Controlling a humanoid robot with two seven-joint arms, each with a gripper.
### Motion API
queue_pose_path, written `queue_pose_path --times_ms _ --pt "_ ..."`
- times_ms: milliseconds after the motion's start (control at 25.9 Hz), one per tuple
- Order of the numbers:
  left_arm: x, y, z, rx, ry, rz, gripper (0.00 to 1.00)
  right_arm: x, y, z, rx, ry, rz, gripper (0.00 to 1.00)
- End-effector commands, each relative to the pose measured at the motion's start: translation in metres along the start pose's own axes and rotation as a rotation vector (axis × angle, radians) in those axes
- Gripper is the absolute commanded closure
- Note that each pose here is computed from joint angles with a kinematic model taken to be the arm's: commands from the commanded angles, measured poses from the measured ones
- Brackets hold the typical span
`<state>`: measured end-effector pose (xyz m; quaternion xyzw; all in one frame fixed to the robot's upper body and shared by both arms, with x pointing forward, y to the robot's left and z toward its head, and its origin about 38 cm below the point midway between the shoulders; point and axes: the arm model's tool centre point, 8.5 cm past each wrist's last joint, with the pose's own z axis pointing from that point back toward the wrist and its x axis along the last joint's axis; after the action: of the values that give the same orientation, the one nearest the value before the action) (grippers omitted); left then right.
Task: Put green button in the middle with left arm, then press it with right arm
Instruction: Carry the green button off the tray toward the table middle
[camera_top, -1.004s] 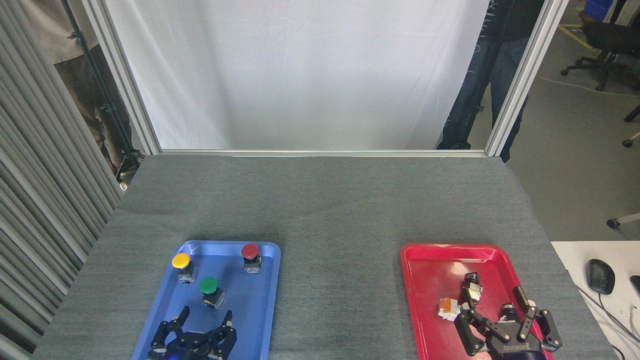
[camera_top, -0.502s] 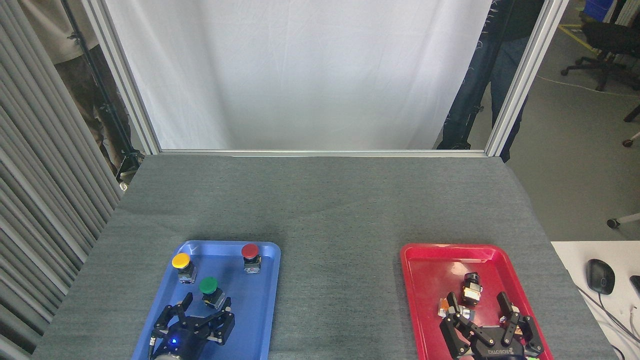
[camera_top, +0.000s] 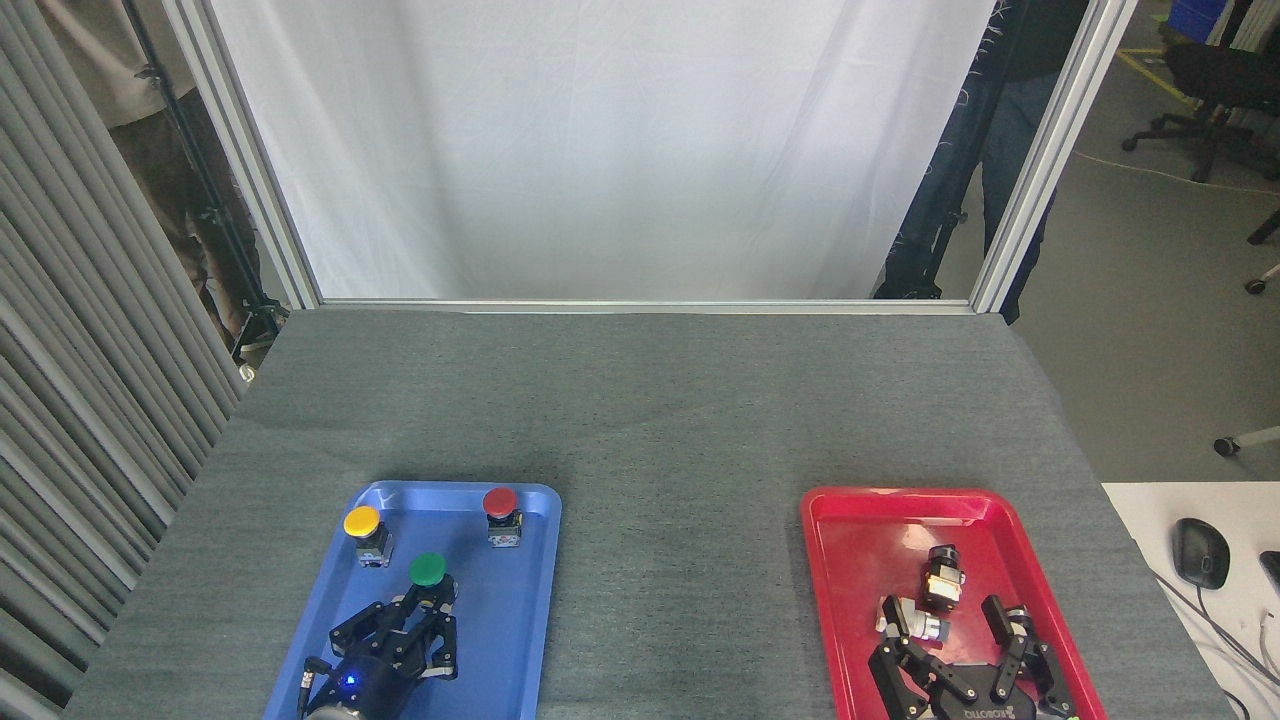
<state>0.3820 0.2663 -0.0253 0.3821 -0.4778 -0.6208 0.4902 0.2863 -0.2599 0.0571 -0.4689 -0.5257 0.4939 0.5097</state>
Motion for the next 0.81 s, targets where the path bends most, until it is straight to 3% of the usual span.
queue_pose_path --times_ms 0,116,193,386,618,772 --pt "-0.002 0.006 0.003 0.027 -0.076 -0.015 1.00 -0.001 0.000 0.000 -0.003 -0.001 0.003 0.00" --pt "0.005 0.023 0.002 0.090 -0.109 -0.020 1.00 -0.001 -0.001 0.000 -0.005 -0.002 0.006 0.00" --pt "0.021 0.054 0.001 0.184 -0.159 -0.036 1.00 -0.001 0.000 0.000 -0.003 -0.002 0.006 0.00" --pt "0.123 0.106 -0.030 0.278 -0.393 -0.109 1.00 -0.002 0.000 0.000 -0.003 -0.004 0.012 0.00" --pt "0.223 0.073 -0.077 0.088 -0.560 -0.135 1.00 -0.002 0.000 0.000 -0.001 -0.009 0.014 0.00" --pt "0.238 0.057 -0.085 0.032 -0.561 -0.138 1.00 -0.002 0.002 0.001 0.004 -0.006 0.014 0.00"
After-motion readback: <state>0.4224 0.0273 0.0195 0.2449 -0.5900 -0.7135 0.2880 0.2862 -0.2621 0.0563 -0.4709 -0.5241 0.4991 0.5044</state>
